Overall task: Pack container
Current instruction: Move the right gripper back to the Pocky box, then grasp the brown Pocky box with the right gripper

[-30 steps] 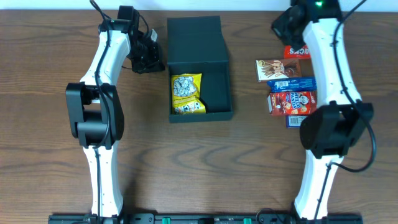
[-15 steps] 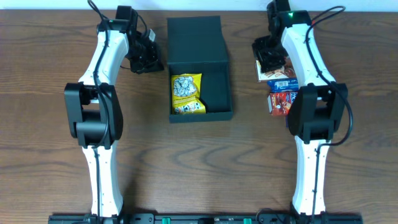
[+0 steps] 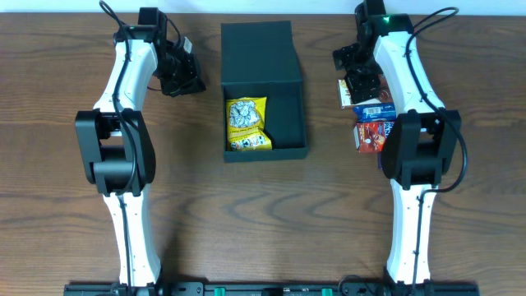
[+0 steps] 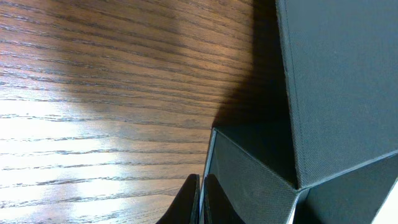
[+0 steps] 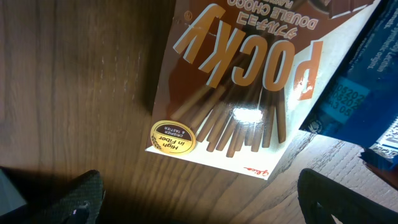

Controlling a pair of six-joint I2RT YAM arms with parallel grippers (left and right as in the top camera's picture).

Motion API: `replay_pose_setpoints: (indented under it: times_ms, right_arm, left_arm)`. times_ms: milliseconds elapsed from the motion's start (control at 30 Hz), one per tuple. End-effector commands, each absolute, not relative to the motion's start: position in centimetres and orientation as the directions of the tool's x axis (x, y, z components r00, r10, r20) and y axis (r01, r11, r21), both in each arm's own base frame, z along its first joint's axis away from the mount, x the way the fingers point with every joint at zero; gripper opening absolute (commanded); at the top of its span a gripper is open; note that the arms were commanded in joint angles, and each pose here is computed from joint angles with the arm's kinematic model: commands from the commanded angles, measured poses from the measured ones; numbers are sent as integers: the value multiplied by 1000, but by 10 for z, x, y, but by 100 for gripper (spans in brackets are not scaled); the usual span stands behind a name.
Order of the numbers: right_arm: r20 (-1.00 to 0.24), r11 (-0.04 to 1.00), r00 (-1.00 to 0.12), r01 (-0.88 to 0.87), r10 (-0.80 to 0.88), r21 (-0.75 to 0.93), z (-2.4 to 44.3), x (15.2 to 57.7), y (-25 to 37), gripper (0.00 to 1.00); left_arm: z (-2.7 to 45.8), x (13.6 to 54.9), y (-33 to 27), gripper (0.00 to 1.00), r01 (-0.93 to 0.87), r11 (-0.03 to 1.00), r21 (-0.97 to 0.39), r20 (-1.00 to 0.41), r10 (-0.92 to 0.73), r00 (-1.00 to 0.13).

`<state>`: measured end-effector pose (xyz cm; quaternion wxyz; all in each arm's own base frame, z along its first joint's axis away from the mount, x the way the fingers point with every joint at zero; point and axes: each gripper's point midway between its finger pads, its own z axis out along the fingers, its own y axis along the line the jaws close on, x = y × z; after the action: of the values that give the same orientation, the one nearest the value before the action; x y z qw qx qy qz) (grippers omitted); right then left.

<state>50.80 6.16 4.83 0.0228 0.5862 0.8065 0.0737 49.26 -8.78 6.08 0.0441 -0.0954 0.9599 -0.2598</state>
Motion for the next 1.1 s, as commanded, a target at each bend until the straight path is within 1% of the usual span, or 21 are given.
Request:
replay_pose_setpoints:
  times_ms: [0,233,467,733,967,1067]
  right_arm:
    - [39,285,-292,951,956,115,36,506,59,99]
    - [32,284,-288,954,957,98,28,505,56,99]
    - [88,287,-293,955,952,77,9,503,64,99]
    - [48,320,-325,942,944,98,9,510,56,99]
    - [0,318,-320,943,948,98,9,513,48,99]
    - [-3,300,-301,949,954,97,9,513,46,99]
  left_arm:
    - [65,493,-87,6,-157,845,-511,-43,-208,-977]
    - [65,493,-87,6,-157,845,-511,-43,-208,-977]
    - [65,493,-87,6,-157,845,-512,-43,-208,-977]
    - [65,493,-87,6,-156,845,-511,-44,-207,-977]
    - [65,495,-87,6,-152,845,-512,-51,-207,-977]
    - [65,495,-87,6,-153,845,-512,-51,-207,-977]
